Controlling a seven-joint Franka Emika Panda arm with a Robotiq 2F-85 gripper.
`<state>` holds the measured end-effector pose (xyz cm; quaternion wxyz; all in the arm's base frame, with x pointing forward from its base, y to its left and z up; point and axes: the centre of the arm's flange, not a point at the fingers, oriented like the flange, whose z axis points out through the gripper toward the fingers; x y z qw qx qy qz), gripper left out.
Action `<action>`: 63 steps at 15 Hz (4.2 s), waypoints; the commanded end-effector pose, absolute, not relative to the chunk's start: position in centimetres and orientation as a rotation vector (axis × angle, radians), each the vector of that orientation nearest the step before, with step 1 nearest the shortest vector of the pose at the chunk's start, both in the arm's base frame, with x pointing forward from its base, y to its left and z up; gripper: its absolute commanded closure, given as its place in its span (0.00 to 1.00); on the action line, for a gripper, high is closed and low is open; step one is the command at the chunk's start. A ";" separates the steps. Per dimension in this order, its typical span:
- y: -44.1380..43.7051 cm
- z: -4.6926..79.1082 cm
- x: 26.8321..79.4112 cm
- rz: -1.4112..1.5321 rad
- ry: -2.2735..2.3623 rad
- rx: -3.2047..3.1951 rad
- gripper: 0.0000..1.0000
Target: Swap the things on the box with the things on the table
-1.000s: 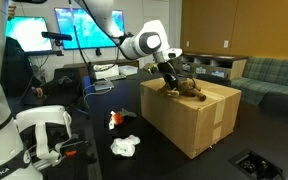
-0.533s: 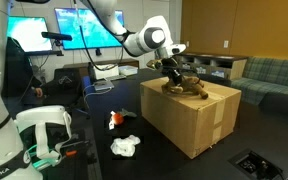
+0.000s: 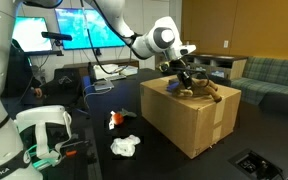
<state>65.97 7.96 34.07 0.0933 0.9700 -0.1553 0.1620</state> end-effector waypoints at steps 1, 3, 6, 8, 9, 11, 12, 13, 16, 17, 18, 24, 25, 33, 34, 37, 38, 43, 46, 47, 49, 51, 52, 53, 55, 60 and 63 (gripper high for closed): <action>7.4 33.5 68.3 0.459 -0.512 2.842 0.85; 7.3 33.4 68.5 0.448 -0.520 2.843 0.60; 7.5 34.1 68.3 0.465 -0.534 2.831 0.43; 7.7 35.2 67.9 0.491 -0.548 2.821 0.27; 7.9 35.9 67.6 0.506 -0.552 2.819 0.20; 8.4 37.3 67.0 0.543 -0.552 2.818 0.05; 8.8 38.1 66.6 0.562 -0.544 2.822 0.01; 9.2 38.8 66.4 0.579 -0.533 2.828 0.00; 11.0 40.5 65.3 0.616 -0.461 2.874 0.00; 11.8 40.7 65.0 0.621 -0.432 2.897 0.00; 12.5 40.8 64.7 0.624 -0.407 2.911 0.00; 15.8 38.3 63.9 0.550 -0.216 3.008 0.00; 15.8 37.7 64.0 0.532 -0.188 3.027 0.00; 15.1 33.9 65.7 0.478 0.078 3.124 0.00; 15.3 33.6 65.9 0.476 0.127 3.129 0.00; 15.7 32.6 66.4 0.464 0.270 3.133 0.00; 15.7 32.4 66.6 0.459 0.305 3.129 0.00; 15.9 32.0 67.6 0.442 0.431 3.124 0.00; 15.7 31.6 67.9 0.432 0.464 3.113 0.00; 15.7 31.5 67.9 0.430 0.459 3.107 0.11; 15.6 31.8 68.1 0.423 0.453 3.109 0.34; 15.5 32.2 68.2 0.417 0.442 3.112 0.48; 15.4 32.4 68.2 0.411 0.441 3.114 0.58; 15.3 32.5 68.2 0.404 0.431 3.115 0.64; 15.3 32.9 68.0 0.392 0.421 3.114 0.79; 15.2 34.0 66.9 0.374 0.392 3.110 0.96; 15.0 35.1 65.6 0.370 0.357 3.107 0.96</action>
